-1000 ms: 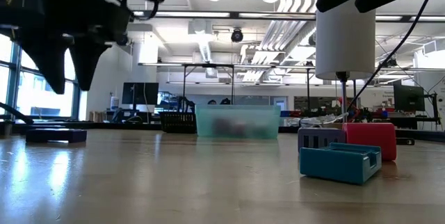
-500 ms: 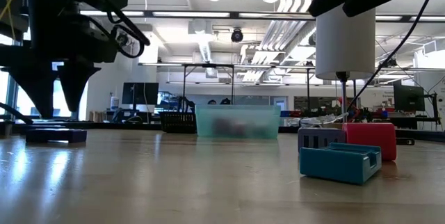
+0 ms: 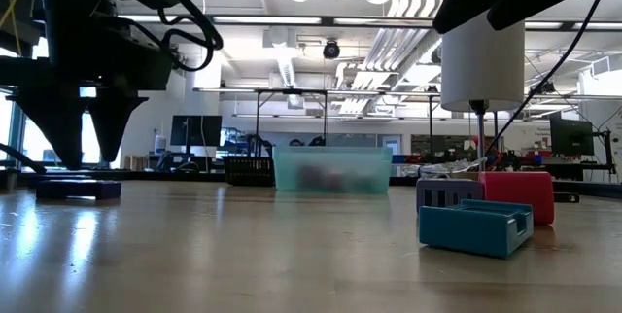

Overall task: Pick & Place Office items
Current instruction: Put the purple digital clock into the black bin

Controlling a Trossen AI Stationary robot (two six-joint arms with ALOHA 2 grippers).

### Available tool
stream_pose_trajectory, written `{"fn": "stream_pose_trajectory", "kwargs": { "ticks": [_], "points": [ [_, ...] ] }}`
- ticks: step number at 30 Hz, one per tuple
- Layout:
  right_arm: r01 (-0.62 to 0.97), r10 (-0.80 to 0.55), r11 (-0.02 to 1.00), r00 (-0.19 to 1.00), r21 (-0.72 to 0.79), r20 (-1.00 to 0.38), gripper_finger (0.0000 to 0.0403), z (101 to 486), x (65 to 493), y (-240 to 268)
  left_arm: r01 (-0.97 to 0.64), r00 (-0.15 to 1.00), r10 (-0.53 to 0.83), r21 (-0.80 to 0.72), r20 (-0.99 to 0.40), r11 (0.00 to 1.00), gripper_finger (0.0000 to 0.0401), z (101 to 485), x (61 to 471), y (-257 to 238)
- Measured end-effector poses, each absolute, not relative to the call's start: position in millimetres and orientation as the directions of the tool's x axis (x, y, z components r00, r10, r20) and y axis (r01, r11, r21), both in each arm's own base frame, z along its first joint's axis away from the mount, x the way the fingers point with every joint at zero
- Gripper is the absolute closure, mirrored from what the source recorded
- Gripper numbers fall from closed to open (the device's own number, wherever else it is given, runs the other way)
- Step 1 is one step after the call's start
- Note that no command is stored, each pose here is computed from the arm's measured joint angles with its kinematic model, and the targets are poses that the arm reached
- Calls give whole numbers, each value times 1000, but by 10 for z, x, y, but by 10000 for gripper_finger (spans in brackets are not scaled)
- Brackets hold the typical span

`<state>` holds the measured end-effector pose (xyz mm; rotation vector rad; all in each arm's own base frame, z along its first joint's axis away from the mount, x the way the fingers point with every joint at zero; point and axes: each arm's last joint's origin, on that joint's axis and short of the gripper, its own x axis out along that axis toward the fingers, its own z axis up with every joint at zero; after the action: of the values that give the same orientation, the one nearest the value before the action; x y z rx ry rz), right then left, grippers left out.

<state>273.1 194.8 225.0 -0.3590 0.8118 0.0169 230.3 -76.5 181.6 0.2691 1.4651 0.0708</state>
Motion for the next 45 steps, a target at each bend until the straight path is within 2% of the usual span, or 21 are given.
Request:
{"fn": "stream_pose_trajectory", "kwargs": {
  "ticks": [24,45],
  "points": [
    [-151,-116,941,695,-302,-709,151,2254,2735,1952,93,99,188,197,-977,976,208,1510,2164,-722],
    [-151,-116,941,696,-302,-709,151,2255,2735,1952,92,110,183,193,-977,977,208,1499,2170,-726]
  ]
}}
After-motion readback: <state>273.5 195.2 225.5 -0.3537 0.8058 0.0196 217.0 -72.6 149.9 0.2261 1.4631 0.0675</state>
